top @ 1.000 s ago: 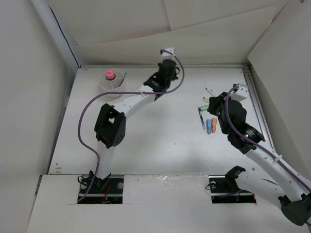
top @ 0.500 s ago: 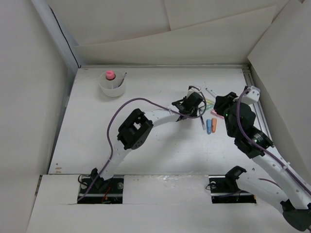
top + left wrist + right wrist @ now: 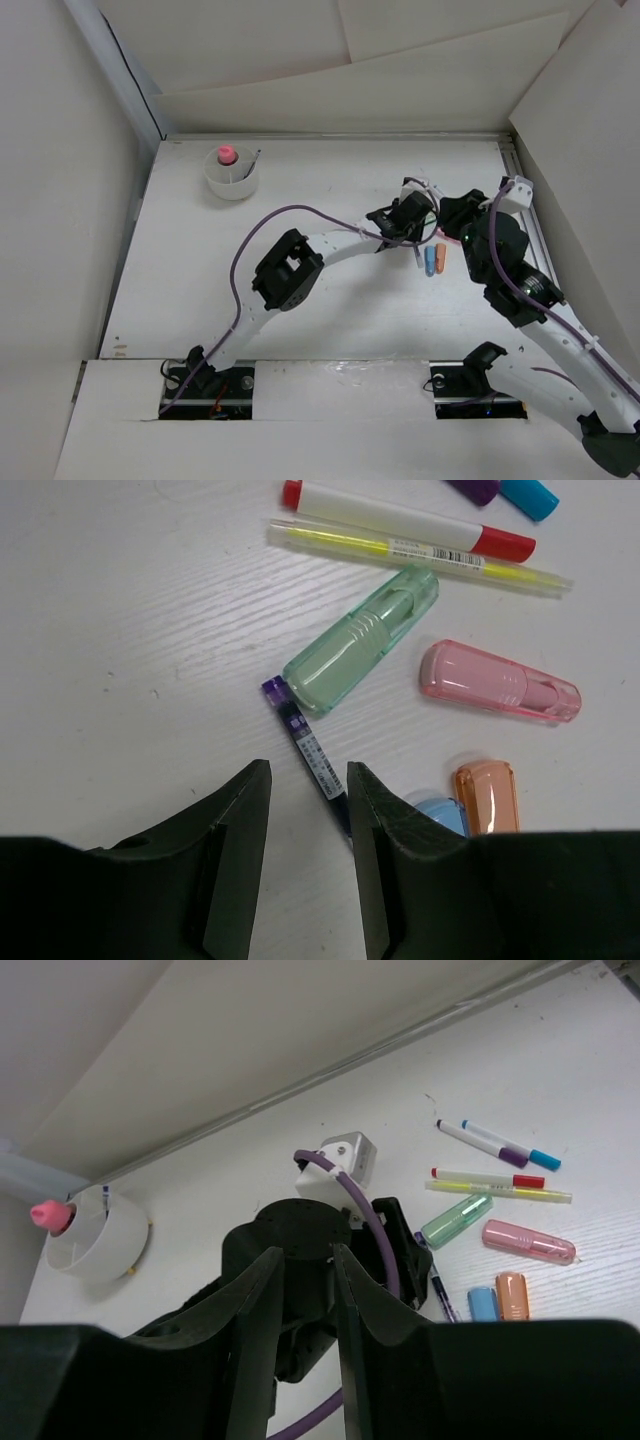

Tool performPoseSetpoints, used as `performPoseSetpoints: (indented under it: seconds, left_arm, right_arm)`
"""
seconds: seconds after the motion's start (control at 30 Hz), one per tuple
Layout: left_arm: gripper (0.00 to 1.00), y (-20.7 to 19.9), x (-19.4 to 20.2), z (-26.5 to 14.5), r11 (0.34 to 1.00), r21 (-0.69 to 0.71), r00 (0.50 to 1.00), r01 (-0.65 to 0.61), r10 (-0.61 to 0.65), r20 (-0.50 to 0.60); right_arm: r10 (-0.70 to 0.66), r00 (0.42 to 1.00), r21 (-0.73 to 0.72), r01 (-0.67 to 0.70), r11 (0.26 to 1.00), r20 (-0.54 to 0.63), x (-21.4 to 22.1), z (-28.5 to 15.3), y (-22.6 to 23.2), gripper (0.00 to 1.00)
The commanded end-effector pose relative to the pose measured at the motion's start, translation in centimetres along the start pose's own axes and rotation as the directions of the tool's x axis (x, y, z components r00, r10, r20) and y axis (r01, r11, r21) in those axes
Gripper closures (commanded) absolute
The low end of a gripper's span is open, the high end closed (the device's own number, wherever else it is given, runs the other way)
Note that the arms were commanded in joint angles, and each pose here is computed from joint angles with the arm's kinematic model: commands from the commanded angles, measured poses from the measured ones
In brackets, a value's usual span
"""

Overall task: Sort the stationery into containers
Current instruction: Grab a piece of stationery with the left arm

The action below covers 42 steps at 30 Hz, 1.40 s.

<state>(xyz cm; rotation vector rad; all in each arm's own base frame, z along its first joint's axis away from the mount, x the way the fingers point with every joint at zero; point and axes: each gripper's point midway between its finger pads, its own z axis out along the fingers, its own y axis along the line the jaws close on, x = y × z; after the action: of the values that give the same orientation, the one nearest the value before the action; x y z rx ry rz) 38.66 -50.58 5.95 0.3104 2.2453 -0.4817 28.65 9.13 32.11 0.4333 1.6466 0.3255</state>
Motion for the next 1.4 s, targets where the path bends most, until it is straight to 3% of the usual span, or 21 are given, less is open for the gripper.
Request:
performPoseSetpoints:
  seconds: [0.0, 0.27, 0.37, 0.43, 0.53, 0.73, 0.93, 1.17, 1.37]
  left_arm:
    - [0.67, -0.7, -0.3, 0.1, 1.000, 0.001, 1.000, -0.002, 0.002, 0.005]
    - [0.68, -0.3, 0.5, 1.9, 0.999, -0.038, 1.000, -0.001, 0.001, 0.002]
    - [0.74, 0.4, 1.0, 2.2, 0.998, -0.068, 1.000, -0.008, 0.008, -0.003]
    - [0.85, 1.0, 1.0, 2.2, 0.995, -0.096, 1.000, -0.013, 0.013, 0.000]
    - [0.93, 1.9, 1.9, 2.0, 0.992, -0.121, 0.999, -0.033, 0.031, -0.018]
    - [0.98, 4.0, 2.8, 0.3, 0.981, -0.172, 0.996, -0.083, 0.078, -0.040]
    - [0.90, 5.5, 2.9, -1.9, 0.973, -0.201, 0.993, -0.113, 0.105, -0.050]
    - [0.66, 5.9, 1.5, -2.8, 0.962, -0.226, 0.989, -0.151, 0.148, -0.030]
    - [0.67, 5.8, 1.6, -1.5, 0.949, -0.239, 0.979, -0.205, 0.197, -0.056]
  right_arm:
    - [0.034, 0.999, -0.074, -0.031, 0.997, 0.038, -2.1, -0.9, 1.7, 0.66]
    - [0.030, 0.999, -0.094, -0.027, 0.995, 0.036, -2.1, -1.0, 1.9, 0.66]
    - [0.036, 0.999, -0.107, -0.032, 0.994, 0.039, -2.3, -1.3, 2.0, 0.66]
    - [0.042, 0.998, -0.111, -0.037, 0.993, 0.045, -2.5, -1.5, 2.0, 0.66]
    - [0.042, 0.998, -0.111, -0.037, 0.993, 0.045, -2.5, -1.5, 2.0, 0.65]
    - [0.042, 0.998, -0.111, -0.037, 0.993, 0.045, -2.5, -1.5, 2.0, 0.65]
    - [0.042, 0.998, -0.111, -0.037, 0.993, 0.045, -2.5, -1.5, 2.0, 0.64]
    - [0.046, 0.998, -0.131, -0.041, 0.991, 0.042, -2.6, -1.6, 2.4, 0.64]
    - [0.041, 0.999, -0.127, -0.036, 0.991, 0.035, -2.3, -1.4, 2.4, 0.64]
